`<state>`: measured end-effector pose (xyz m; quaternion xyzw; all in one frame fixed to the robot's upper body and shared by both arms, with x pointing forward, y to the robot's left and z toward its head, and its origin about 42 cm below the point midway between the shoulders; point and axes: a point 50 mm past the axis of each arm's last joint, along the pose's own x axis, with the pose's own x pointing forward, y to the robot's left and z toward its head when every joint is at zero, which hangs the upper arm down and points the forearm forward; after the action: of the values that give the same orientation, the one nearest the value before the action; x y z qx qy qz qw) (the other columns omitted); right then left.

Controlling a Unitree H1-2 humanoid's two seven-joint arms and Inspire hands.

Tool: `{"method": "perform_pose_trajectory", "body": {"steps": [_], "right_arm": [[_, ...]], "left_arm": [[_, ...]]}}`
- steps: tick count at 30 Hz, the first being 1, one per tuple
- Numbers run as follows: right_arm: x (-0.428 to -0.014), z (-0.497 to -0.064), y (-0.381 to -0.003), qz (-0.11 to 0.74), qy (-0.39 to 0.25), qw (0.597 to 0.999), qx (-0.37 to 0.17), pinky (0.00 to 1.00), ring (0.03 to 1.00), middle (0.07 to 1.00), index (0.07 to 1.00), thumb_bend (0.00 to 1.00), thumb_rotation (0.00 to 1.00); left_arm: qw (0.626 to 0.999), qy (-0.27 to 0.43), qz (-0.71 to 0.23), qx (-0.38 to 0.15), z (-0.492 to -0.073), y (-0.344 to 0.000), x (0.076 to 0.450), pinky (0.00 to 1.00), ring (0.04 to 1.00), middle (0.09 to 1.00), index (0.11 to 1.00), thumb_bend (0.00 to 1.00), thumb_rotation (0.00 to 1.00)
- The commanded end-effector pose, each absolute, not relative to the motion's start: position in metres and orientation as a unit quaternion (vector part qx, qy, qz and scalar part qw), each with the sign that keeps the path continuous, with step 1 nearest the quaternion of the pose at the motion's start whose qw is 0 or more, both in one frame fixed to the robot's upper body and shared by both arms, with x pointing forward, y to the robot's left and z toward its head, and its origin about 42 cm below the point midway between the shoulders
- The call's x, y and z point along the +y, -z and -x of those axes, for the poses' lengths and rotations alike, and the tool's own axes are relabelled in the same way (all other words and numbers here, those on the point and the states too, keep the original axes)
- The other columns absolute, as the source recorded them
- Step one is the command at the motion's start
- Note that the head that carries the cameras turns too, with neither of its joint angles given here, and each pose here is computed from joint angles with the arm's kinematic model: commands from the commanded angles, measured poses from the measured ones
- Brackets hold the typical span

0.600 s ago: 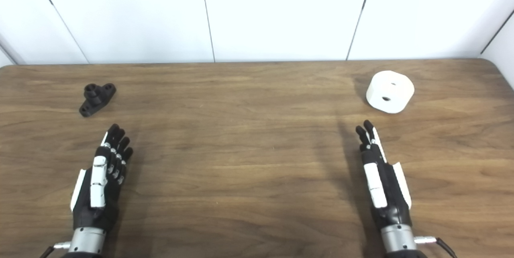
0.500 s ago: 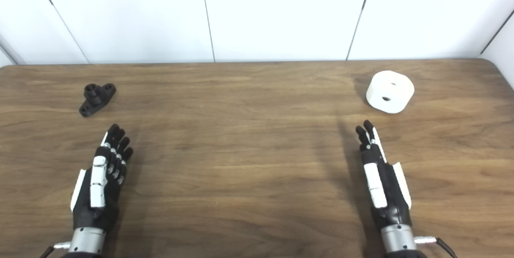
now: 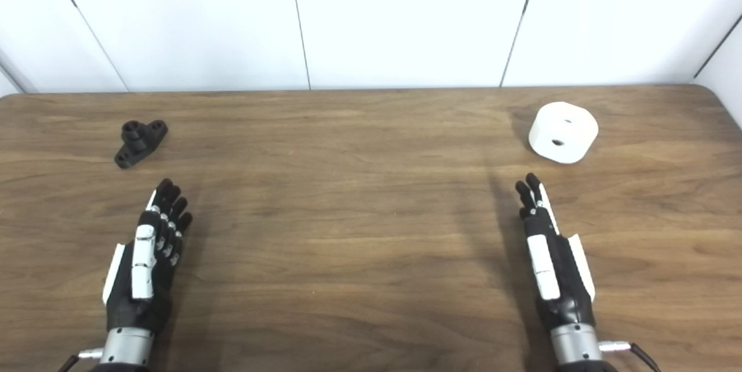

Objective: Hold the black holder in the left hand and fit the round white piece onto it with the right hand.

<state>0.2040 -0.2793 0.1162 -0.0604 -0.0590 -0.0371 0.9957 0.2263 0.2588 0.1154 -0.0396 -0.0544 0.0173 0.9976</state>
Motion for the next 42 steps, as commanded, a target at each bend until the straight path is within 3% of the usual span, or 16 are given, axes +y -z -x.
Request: {"method": "perform_pose_trajectory", "body": {"steps": [1,23,42], "right_arm": [[-0.281,-0.162,-0.087,0.049,0.047,0.998,-0.006,1.0,1.0,0.974,1.0,0.54,1.0],[-0.301,-0.169,-0.074,0.026,0.032,0.999,0.003,1.0,1.0,1.0,1.0,0.55,1.0],[-0.295,-0.169,-0.077,0.027,0.038,0.999,0.007,1.0,1.0,1.0,1.0,0.56,1.0]], "left_arm": [[0.998,-0.021,0.048,-0.035,-0.221,-0.102,0.252,1.0,1.0,1.0,1.0,0.36,0.96],[0.998,-0.011,0.06,-0.035,-0.224,-0.084,0.229,1.0,1.0,1.0,1.0,0.41,0.84],[0.998,-0.026,0.044,-0.048,-0.223,-0.091,0.232,1.0,1.0,1.0,1.0,0.39,0.82]]}}
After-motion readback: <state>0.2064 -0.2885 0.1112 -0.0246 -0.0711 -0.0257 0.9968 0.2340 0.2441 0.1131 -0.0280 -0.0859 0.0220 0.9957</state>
